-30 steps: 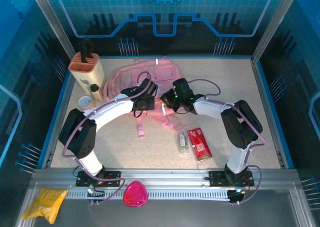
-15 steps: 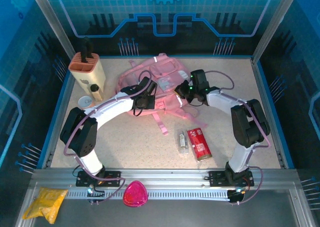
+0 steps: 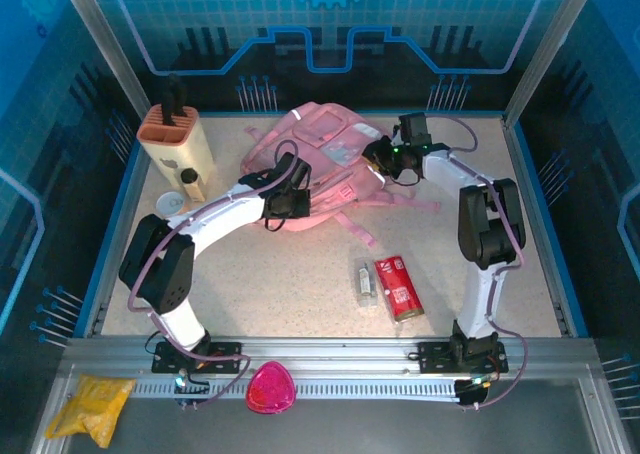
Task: Pack the student bag
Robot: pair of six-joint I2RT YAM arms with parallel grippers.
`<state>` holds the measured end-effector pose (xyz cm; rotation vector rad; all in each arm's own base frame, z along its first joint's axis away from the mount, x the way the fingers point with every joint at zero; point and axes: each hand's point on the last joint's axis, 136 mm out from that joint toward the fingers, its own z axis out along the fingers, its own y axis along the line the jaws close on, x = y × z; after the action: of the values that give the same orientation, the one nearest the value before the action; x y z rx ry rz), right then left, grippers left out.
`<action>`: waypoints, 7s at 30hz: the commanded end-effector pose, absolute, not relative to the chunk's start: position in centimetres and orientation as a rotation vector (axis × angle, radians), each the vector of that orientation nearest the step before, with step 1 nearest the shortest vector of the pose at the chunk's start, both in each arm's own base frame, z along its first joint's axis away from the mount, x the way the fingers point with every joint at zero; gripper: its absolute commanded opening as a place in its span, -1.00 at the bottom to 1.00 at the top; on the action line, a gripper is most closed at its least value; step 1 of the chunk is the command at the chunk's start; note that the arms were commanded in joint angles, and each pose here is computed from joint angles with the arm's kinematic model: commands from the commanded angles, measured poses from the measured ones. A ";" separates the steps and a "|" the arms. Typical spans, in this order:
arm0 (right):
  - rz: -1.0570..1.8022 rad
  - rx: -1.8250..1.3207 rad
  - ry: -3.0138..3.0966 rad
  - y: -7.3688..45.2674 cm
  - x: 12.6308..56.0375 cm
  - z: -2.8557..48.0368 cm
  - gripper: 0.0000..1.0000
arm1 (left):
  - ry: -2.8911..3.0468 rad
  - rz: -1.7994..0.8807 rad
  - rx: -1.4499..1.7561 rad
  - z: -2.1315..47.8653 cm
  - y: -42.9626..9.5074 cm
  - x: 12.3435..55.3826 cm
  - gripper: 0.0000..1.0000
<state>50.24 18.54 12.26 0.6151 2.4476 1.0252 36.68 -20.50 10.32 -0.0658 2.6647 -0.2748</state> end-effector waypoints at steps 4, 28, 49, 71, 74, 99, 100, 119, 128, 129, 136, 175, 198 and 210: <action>1.151 0.525 2.436 21.6 43.8 15.9 0.02 | 2.662 -0.335 -0.118 11.4 -21.8 36.6 -1.00; 1.208 0.536 2.479 32.0 41.8 11.6 -0.62 | 2.660 -0.371 -0.054 11.4 -22.7 37.0 -1.00; 1.044 0.295 2.446 20.9 47.2 15.8 -1.00 | 2.767 -0.213 -0.040 9.2 -16.2 34.2 -1.00; 1.331 0.401 2.547 25.2 39.5 14.0 -0.06 | 2.662 -0.381 -0.014 11.5 -26.6 35.9 -1.00; 1.318 0.425 2.544 26.4 38.5 13.6 0.00 | 2.659 -0.379 -0.015 11.4 -26.4 35.7 -1.00; 1.164 0.515 2.508 26.0 40.5 13.5 -1.00 | 2.691 -0.338 0.041 11.5 -24.9 33.8 -1.00; 1.165 0.528 2.502 25.6 40.7 13.6 -1.00 | 2.700 -0.312 0.032 11.2 -24.3 33.4 -1.00; 1.112 0.559 2.439 20.9 41.5 14.3 -1.00 | 2.628 -0.057 -0.186 7.3 -13.1 33.5 -1.00; 1.065 0.574 2.462 20.0 41.0 13.0 -1.00 | 2.441 -0.121 -0.264 9.7 -9.9 39.2 -1.00; 1.062 0.576 2.465 19.9 41.0 12.8 -1.00 | 2.433 -0.128 -0.270 9.8 -9.7 39.8 -1.00; 1.069 0.540 2.473 20.4 41.6 12.9 -1.00 | 2.404 -0.284 -0.182 11.0 -12.5 41.2 -1.00; 0.939 0.568 2.636 25.2 37.5 8.2 -1.00 | 2.380 -0.035 0.164 10.7 -12.5 43.6 -1.00; 0.912 0.440 2.617 25.1 37.4 10.2 -1.00 | 2.235 0.042 0.036 13.4 -8.1 48.6 -0.88; 0.984 0.148 2.620 26.2 34.8 13.5 0.03 | 2.412 -0.328 -0.117 13.8 -12.0 41.4 0.28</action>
<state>37.09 26.80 12.00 0.2677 2.5906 0.9836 44.46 -9.93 11.37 -0.0401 2.4013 -0.1676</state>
